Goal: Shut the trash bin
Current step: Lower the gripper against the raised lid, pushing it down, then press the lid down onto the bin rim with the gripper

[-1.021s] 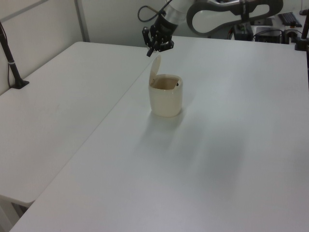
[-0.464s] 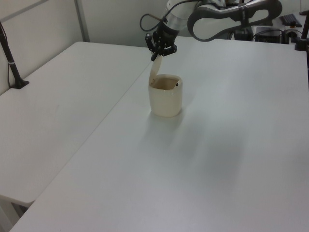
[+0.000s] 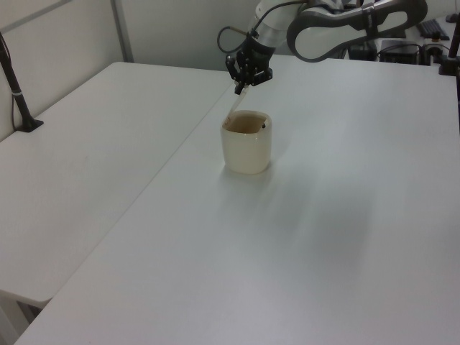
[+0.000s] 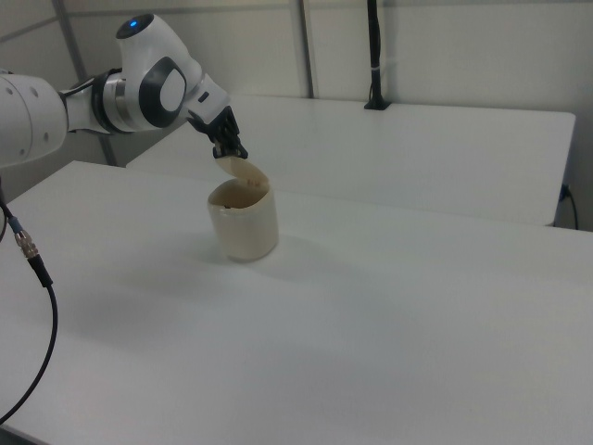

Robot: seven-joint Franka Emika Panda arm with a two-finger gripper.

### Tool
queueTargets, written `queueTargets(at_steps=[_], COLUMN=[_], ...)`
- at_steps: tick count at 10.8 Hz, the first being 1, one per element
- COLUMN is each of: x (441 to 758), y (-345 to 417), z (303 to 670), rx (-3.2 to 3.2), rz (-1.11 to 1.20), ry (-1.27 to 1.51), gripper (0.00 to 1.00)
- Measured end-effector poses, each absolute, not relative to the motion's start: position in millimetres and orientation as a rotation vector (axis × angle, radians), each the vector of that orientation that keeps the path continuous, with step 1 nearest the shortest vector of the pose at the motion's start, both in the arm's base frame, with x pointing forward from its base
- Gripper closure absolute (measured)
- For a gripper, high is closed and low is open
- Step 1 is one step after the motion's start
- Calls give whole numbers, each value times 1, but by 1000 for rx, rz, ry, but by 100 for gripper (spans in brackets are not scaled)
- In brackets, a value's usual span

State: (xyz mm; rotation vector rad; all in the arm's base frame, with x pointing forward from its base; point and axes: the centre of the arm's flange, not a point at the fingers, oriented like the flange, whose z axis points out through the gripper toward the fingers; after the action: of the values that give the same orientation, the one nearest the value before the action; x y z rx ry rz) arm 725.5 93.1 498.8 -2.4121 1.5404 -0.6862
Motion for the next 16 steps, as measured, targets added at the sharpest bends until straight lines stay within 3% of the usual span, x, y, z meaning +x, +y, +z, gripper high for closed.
queueTargets(at_steps=[9, 16], x=[702, 696], y=[128, 130], z=[434, 435], rx=[-2698, -2745], rz=[-571, -565], ry=[1335, 1302], gripper=[99, 99])
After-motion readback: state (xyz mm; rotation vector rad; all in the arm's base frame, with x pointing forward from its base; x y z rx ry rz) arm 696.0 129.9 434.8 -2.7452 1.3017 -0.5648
